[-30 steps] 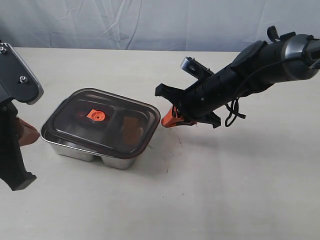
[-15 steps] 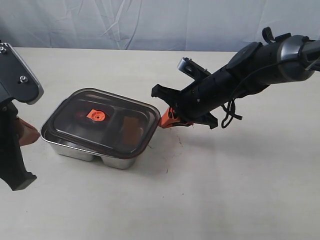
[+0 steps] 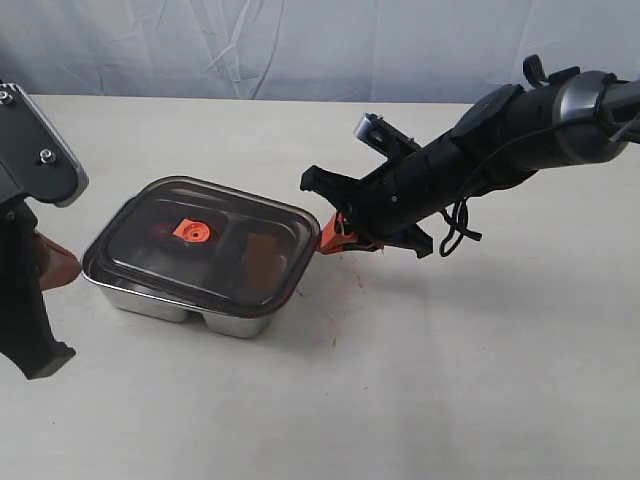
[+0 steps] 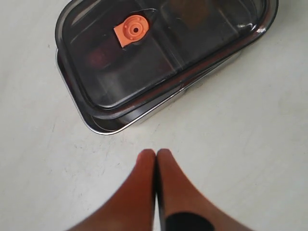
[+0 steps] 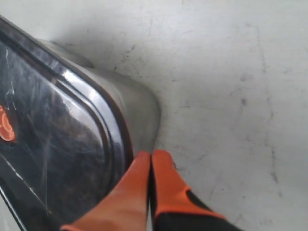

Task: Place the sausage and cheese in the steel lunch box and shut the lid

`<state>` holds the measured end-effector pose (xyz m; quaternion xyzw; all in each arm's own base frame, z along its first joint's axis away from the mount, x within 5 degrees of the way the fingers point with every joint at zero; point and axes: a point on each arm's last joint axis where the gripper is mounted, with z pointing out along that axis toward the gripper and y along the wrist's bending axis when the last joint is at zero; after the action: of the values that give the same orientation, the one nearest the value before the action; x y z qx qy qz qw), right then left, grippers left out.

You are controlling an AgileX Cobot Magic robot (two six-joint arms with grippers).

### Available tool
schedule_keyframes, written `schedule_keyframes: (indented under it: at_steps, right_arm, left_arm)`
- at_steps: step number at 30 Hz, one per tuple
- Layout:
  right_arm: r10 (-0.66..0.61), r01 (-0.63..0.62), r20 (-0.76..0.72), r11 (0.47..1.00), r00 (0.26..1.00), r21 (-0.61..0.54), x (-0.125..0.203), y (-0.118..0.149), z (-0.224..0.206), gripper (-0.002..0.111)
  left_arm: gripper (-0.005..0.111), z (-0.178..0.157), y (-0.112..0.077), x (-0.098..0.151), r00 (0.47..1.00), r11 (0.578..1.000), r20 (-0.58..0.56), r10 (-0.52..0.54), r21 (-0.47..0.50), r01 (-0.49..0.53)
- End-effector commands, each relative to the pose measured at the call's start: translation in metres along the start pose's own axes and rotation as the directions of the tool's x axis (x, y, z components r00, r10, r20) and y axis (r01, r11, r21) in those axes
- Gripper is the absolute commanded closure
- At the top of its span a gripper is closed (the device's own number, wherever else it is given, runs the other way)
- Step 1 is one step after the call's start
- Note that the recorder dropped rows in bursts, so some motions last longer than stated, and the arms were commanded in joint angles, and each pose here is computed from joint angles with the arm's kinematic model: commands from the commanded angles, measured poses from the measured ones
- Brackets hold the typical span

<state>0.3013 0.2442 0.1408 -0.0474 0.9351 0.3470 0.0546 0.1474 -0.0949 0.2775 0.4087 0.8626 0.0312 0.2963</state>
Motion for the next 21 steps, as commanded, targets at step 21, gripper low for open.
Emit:
schedule_keyframes:
  at_steps: [21]
  right_arm:
    - [0.005,-0.004,0.082,1.000,0.997,-0.002,-0.0026,0.0112,0.0019,0.108]
  left_arm:
    - [0.106,0.0006,-0.0017,-0.0021,1.000,1.000,0.023,-0.020,0.014,0.020]
